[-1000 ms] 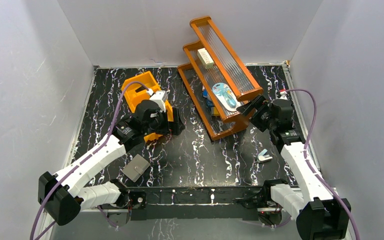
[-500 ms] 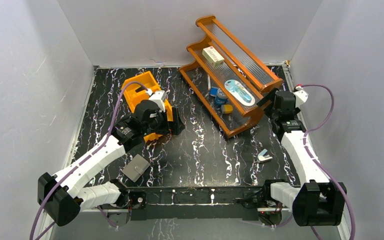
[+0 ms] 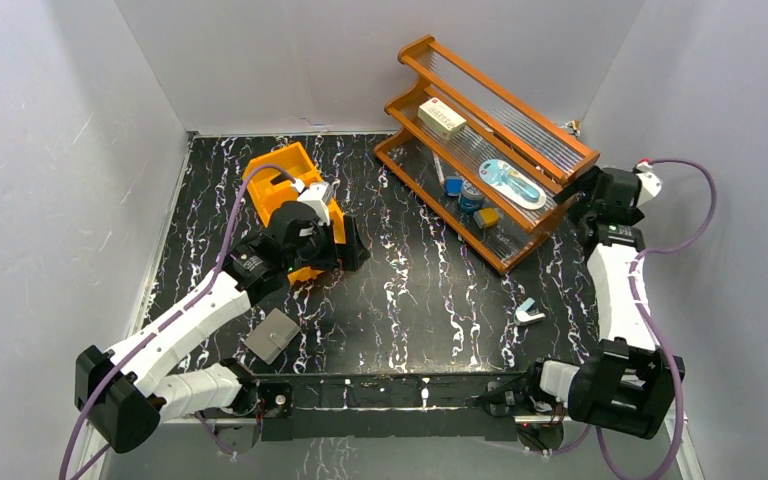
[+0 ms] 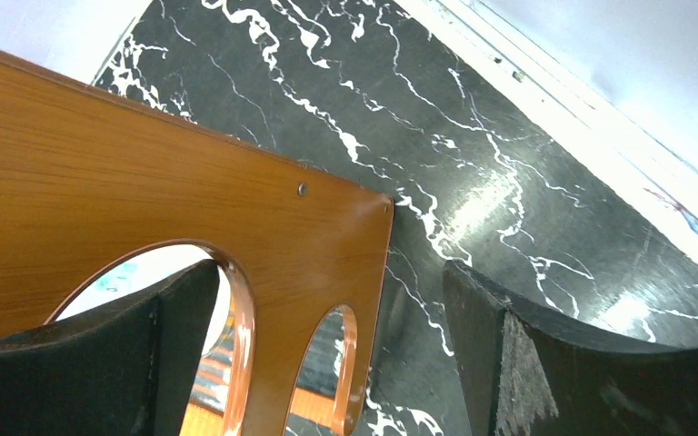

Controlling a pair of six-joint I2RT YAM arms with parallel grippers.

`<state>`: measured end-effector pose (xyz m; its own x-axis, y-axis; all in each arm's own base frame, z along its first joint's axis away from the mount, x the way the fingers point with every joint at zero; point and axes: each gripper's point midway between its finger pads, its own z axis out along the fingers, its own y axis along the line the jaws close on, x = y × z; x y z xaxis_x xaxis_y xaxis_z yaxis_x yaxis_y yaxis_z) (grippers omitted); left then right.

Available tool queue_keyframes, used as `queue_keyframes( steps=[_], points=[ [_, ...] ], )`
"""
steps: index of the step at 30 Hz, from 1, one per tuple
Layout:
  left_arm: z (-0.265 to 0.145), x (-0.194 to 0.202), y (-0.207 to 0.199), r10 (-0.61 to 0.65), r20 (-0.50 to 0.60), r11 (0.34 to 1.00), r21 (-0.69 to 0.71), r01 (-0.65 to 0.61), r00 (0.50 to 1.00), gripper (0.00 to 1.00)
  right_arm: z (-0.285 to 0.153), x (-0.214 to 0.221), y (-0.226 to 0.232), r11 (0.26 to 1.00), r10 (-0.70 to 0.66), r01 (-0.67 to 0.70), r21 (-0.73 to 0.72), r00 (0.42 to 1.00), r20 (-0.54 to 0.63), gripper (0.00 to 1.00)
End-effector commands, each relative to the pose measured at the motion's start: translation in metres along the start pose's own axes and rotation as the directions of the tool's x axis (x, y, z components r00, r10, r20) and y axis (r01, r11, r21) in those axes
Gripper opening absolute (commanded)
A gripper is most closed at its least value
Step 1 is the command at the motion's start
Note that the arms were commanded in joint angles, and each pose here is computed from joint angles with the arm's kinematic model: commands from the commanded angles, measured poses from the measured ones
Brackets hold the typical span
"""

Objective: Take the credit cards out of the card holder

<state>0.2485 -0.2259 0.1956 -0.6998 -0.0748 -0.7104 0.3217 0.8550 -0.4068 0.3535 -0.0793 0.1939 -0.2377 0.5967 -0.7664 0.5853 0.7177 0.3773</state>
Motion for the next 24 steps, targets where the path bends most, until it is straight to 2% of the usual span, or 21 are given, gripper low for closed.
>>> queue_keyframes(
  steps=[1,6,10,14,17,20,24],
  points=[
    [-0.007,-0.005,0.002,-0.01,0.037,1.0,-0.001,0.01,0.999,0.98,-0.026,-0.029,0.016,0.995,0.014,-0.018,-0.096,0.999,-0.04,0.98],
    [-0.007,-0.005,0.006,0.003,0.043,1.0,-0.017,-0.003,0.999,0.98,-0.073,0.007,0.047,0.933,0.052,-0.112,-0.342,0.982,-0.18,0.98],
    [-0.007,-0.007,0.015,0.007,0.056,0.998,-0.067,-0.004,0.998,0.98,-0.1,0.039,0.049,0.9,0.05,-0.171,-0.4,0.954,-0.296,0.94],
    [-0.01,-0.01,0.029,0.014,0.08,0.99,-0.139,-0.003,0.997,0.98,-0.119,0.07,0.06,0.851,-0.014,-0.195,-0.488,0.92,-0.392,0.88],
    [-0.011,-0.011,0.036,0.019,0.089,0.985,-0.173,-0.004,0.996,0.98,-0.125,0.1,0.077,0.847,-0.108,-0.147,-0.512,0.894,-0.435,0.87],
    [-0.012,-0.01,0.043,0.018,0.092,0.979,-0.204,0.001,0.996,0.98,-0.131,0.148,0.104,0.852,-0.249,-0.033,-0.523,0.853,-0.459,0.87],
    [-0.018,-0.01,0.064,0.004,0.087,0.955,-0.297,0.022,0.996,0.98,-0.101,0.152,0.113,0.913,-0.236,0.088,-0.399,0.911,-0.338,0.87]
  ],
)
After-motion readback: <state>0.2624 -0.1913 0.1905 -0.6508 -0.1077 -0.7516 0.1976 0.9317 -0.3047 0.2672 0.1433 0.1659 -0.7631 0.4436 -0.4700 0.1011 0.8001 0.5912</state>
